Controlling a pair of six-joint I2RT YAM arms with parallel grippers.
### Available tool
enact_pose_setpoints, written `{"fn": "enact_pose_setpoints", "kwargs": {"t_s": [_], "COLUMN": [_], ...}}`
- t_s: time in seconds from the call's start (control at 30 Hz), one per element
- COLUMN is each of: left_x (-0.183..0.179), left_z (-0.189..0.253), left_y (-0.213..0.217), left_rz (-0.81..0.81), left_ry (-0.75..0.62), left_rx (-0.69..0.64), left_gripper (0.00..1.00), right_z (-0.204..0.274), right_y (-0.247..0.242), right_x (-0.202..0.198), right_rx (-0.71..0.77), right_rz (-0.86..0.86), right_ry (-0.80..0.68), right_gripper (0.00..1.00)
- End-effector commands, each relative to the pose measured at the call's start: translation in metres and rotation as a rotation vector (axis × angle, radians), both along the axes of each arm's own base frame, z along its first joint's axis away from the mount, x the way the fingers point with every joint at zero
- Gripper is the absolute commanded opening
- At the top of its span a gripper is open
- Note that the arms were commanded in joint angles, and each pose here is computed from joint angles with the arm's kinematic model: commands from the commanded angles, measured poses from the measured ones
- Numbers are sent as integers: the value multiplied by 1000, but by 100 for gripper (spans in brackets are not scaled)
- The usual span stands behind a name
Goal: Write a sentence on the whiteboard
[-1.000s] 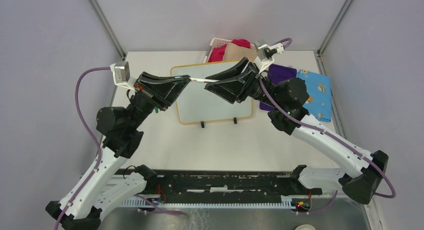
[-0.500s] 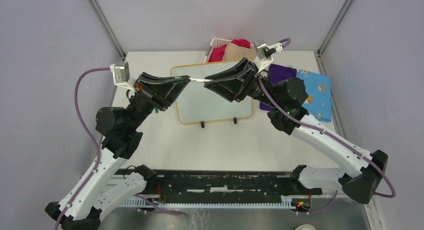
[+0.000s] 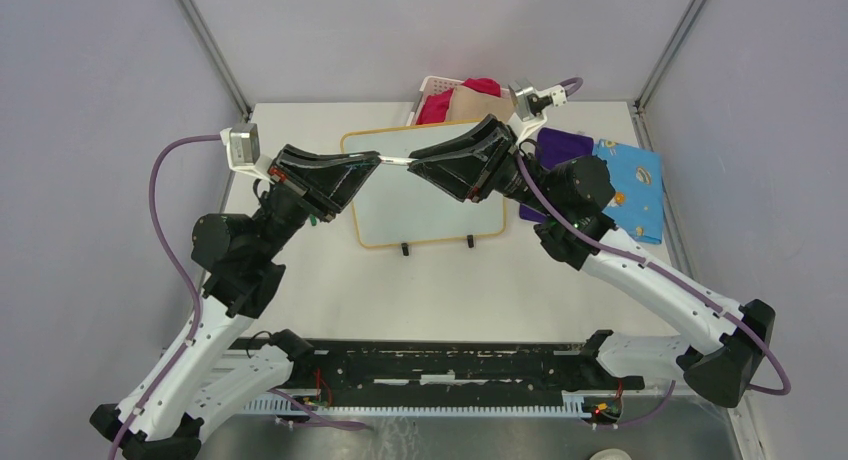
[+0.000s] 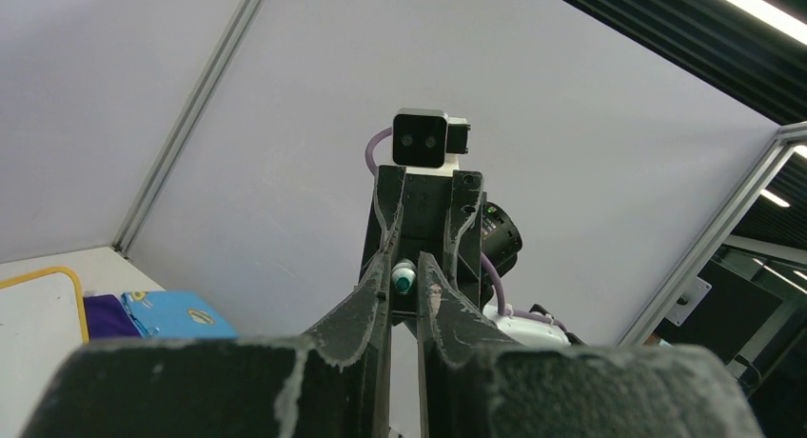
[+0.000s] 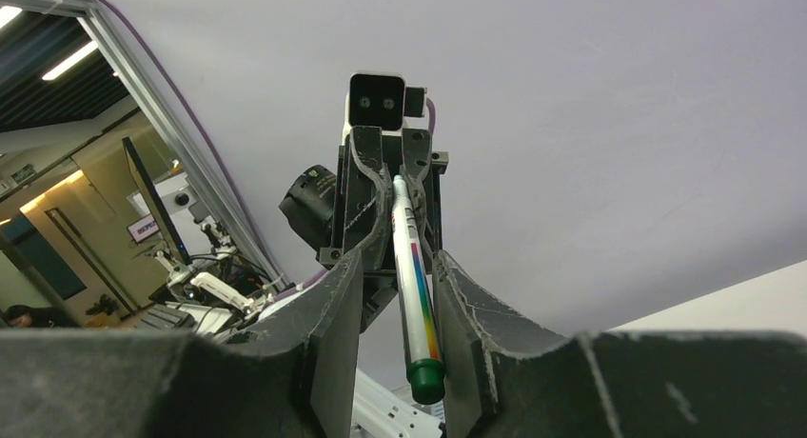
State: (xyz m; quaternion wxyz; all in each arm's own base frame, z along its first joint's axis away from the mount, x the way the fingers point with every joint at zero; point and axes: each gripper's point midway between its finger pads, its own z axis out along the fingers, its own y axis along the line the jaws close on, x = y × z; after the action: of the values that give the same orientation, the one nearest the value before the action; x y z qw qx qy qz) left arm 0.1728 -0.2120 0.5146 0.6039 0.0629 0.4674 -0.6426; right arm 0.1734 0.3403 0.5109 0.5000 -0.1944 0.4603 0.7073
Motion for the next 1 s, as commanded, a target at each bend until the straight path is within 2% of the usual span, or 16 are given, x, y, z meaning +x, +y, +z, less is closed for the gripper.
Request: {"fn": "enact_pose_setpoints", "kwargs": {"t_s": [0.0,0.3,0.73,0.97], "left_x": [1,1,5,7], "left_z": [-1,-1,0,-3], "left_y": [1,2,5,5], "left_rz": [-10,-7,3,11], "left_ry": [41,46,55,66], "left_rx": [-22,-27,-67,-71], "left_gripper": [2,2,2,2], "right_z": [21,19,17,17], "right_y": [-11,-7,-6,-5], "right_x": [-3,-3,-6,-6], "right_rx": [78,73,82,88], "right_rz": [-24,-13,17,25], "right_ry": [-42,-40,-31,-25], "right_gripper": [38,31,33,31]}}
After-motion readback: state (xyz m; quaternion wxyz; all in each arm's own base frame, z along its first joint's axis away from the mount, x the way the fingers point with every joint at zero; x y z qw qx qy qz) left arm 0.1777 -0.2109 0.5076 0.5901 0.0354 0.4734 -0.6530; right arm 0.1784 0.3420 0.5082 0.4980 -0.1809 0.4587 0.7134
